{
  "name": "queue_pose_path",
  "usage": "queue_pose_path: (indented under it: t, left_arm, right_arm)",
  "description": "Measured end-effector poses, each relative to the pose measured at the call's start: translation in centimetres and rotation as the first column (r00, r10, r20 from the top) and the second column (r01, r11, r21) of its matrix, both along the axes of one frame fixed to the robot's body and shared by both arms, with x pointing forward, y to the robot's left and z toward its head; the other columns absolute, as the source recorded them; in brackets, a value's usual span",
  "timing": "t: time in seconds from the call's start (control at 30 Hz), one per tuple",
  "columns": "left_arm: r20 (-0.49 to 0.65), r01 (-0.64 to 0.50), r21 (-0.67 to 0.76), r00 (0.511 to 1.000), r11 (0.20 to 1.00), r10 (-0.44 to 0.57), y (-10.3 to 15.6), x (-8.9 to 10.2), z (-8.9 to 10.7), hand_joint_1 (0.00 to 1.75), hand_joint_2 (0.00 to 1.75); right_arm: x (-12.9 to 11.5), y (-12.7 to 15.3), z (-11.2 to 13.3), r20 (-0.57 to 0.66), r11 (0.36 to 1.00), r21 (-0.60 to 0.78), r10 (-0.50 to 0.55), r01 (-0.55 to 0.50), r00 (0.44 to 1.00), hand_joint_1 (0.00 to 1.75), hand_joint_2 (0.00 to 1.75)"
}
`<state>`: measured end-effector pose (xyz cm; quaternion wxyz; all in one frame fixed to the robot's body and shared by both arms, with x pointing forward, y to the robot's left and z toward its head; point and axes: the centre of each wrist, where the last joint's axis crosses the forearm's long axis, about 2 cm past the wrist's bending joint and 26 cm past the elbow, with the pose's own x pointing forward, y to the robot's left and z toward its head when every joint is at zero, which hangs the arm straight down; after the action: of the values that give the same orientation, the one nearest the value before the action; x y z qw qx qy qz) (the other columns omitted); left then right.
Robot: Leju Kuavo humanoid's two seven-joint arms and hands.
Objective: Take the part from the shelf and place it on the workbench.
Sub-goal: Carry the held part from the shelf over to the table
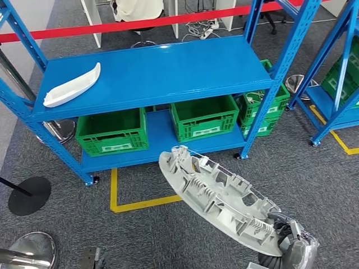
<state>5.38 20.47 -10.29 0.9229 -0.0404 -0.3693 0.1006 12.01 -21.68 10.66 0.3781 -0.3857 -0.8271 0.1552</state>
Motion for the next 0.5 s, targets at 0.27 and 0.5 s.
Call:
queue_pose_path:
  t: [0.27, 0.5]
  left_arm:
    - [-0.004, 0.011, -0.01, 1.0, 1.0, -0.011, -0.46, -0.21, 0.05, 0.0, 1.75]
    - [0.007, 0.019, -0.012, 1.0, 1.0, -0.019, -0.63, 0.03, 0.11, 0.0, 1.75]
  right_arm:
    - [-0.4, -0.19, -0.05, -0.008, 1.0, -0.002, -0.008, 0.008, 1.0, 1.75, 1.75]
    - [-0.54, -0.45, 0.04, -0.007, 1.0, -0.003, -0.019, 0.019, 1.0, 1.75, 1.75]
